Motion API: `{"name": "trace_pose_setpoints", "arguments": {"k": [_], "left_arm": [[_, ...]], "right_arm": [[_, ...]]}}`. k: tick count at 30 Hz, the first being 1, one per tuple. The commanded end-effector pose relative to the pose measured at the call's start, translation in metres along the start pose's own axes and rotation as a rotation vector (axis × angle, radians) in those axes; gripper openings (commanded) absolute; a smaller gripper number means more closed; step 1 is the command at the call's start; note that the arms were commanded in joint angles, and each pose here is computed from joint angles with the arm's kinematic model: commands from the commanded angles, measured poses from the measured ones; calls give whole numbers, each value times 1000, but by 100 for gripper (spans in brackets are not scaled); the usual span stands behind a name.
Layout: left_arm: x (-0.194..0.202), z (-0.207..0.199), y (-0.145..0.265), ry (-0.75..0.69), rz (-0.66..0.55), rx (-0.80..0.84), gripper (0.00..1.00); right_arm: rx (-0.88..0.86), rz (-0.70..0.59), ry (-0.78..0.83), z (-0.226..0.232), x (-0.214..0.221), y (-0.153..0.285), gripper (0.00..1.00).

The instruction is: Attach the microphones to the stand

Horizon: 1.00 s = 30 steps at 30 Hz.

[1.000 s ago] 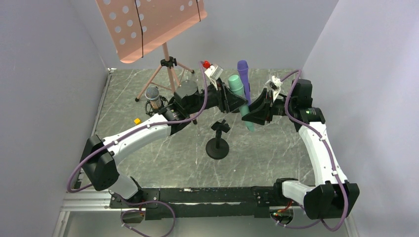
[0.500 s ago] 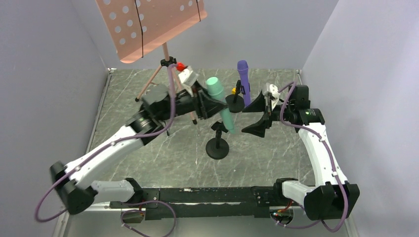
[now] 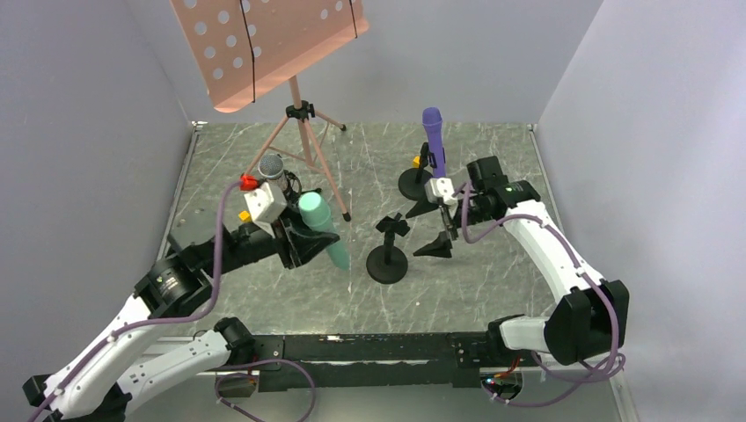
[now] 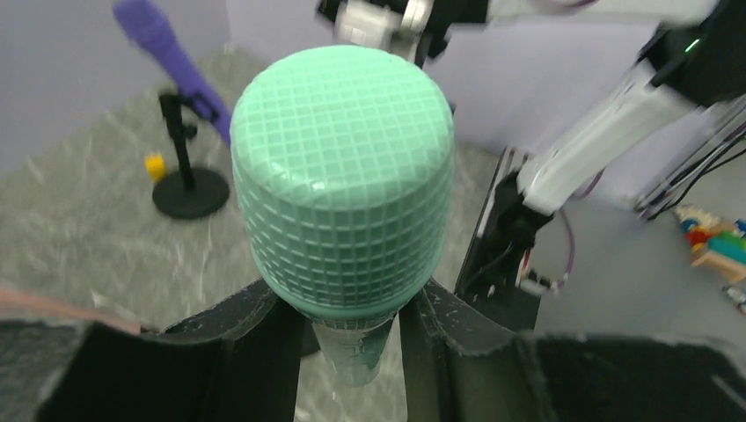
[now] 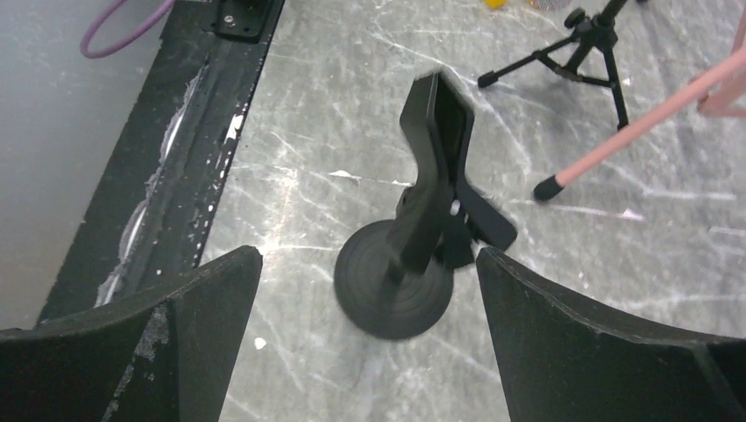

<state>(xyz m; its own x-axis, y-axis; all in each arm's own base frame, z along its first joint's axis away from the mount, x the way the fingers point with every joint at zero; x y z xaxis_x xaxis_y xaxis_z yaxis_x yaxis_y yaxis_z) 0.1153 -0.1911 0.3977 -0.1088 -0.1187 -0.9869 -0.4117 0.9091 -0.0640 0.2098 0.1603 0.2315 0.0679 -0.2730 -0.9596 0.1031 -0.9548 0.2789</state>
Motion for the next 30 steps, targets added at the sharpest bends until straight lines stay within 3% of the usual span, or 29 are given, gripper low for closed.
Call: {"name": "trace_pose_setpoints", "arguments": {"k": [1,7,18,24,30], "left_arm": [[53,16,6,34,133,-90,0],[73,18,19,50,123,-123,0],[83,20,28,43,122,-150,0],[85,21,28,48,124,-150,0],[86,20,30,63,119,-152,0]], "right_arm": [[34,65,182,-31,-31,-18,95],[40,108,187,-39,-41,-37,87],[56,107,165,-50,-53,-43,86],[-34,95,257,-45,-58,-49,87],[-88,115,275,-47,-45,-65,78]]}}
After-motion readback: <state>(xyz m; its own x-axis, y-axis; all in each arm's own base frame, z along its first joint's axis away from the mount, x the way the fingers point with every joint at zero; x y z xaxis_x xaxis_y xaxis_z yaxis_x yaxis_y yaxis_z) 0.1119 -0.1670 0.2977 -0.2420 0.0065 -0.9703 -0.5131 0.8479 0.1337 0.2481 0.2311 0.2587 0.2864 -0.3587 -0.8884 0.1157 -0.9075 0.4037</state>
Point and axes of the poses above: each gripper's point midway between its finger pads, its own y axis back along the fingers, its own z axis along the line the jaws close on, x = y × z, the point moved 5 cm from there along y, back along the fingers
